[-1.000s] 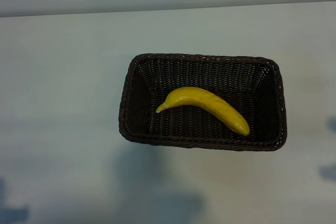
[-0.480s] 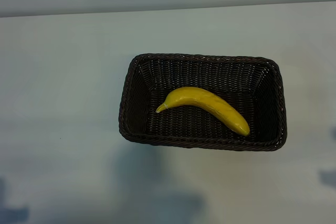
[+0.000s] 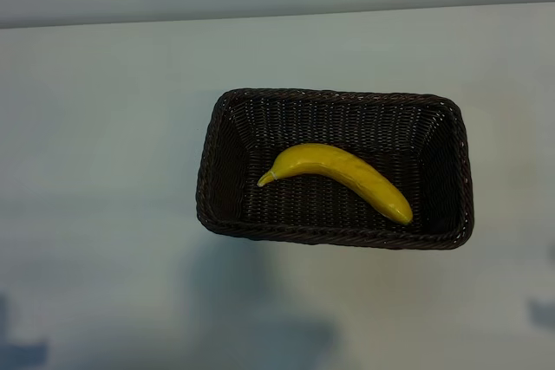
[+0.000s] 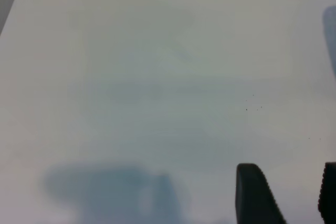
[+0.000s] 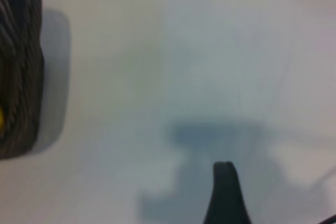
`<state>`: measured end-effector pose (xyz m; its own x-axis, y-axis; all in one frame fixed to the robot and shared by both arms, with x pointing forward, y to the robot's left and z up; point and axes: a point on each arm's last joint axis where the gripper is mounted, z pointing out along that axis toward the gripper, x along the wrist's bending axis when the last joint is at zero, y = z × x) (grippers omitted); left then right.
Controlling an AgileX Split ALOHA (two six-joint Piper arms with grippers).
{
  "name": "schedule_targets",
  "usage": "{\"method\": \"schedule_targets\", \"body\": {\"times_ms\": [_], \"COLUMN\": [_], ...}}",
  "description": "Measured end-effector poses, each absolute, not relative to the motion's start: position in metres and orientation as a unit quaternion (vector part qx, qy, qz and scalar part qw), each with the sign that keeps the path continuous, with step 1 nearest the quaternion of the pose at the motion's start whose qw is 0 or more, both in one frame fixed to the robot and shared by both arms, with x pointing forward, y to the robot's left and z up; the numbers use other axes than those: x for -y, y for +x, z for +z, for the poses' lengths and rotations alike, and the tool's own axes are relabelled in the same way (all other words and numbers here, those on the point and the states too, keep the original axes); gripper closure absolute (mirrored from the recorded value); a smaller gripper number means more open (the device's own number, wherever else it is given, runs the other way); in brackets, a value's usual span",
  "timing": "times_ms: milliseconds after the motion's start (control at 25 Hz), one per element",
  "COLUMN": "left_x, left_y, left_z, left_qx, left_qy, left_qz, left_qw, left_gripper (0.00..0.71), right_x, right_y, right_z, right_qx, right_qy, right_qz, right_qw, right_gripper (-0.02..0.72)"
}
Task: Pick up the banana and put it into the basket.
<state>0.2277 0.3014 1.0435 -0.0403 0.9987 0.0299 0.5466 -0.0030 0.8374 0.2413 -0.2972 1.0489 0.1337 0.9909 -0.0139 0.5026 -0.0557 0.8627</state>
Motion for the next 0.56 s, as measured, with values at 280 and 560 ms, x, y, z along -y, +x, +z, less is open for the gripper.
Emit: {"method": "schedule_targets", "body": {"times_ms": [280,560], "left_x": [-0.3014,-0.3014], "left_y": [0.2277,0.2277], "left_z": [1.0435,1.0435], "left_qx": [-0.629,-0.63], "left_qy": [0.614,0.613], "left_qz": [0.353,0.352], "left_qw": [0.32,0.321], "left_gripper": [0.353,0.353], "right_x": [0.296,0.2961], "right_y": [0.2344,0.2344], "right_z": [1.0488,1.0488], "right_qx": [-0.566,-0.566], "right_qy": [0.642,0.642], "right_qz": [0.336,0.335], "right_qw": [0.394,0.394], "right_gripper": [0.187,0.187]}}
